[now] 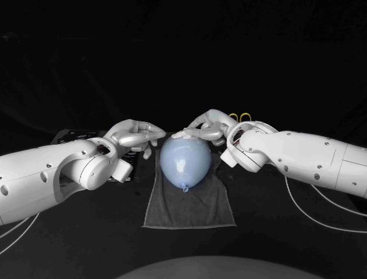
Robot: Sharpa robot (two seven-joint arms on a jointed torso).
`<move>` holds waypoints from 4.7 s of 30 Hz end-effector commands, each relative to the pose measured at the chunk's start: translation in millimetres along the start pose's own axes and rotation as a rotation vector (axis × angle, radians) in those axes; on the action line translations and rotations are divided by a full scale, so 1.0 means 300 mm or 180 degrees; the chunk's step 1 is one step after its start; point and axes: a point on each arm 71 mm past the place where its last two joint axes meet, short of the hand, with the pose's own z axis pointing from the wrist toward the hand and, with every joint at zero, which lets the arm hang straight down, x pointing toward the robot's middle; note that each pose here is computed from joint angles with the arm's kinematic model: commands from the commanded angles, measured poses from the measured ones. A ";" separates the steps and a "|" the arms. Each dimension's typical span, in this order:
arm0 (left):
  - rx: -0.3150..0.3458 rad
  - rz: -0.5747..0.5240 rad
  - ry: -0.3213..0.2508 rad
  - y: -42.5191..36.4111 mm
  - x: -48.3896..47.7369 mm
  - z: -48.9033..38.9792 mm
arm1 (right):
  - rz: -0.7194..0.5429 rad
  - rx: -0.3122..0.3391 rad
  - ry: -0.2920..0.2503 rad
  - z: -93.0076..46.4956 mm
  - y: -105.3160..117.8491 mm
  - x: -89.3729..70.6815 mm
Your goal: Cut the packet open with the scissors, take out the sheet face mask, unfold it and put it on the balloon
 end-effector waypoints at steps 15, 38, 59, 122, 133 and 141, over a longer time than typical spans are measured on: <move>0.0046 -0.0019 0.0048 -0.007 0.005 0.000 | 0.0010 -0.0255 -0.0349 -0.019 0.023 -0.023; 0.0071 -0.0025 0.0043 -0.007 0.000 -0.003 | -0.0099 -0.0666 -0.0288 -0.146 0.073 0.006; 0.0155 -0.0009 0.0051 -0.013 -0.002 -0.007 | -0.1028 -0.1292 0.0079 -0.290 0.133 0.119; 0.0306 0.2003 -0.0164 0.015 0.131 0.090 | -0.1511 -0.1704 0.0011 -0.405 0.057 0.269; 0.0343 0.1930 -0.0143 0.013 0.133 0.086 | -0.1174 -0.1606 -0.0155 -0.420 0.017 0.263; 0.0364 0.1890 -0.0134 0.012 0.133 0.083 | -0.0836 -0.1614 -0.0488 -0.439 0.009 0.222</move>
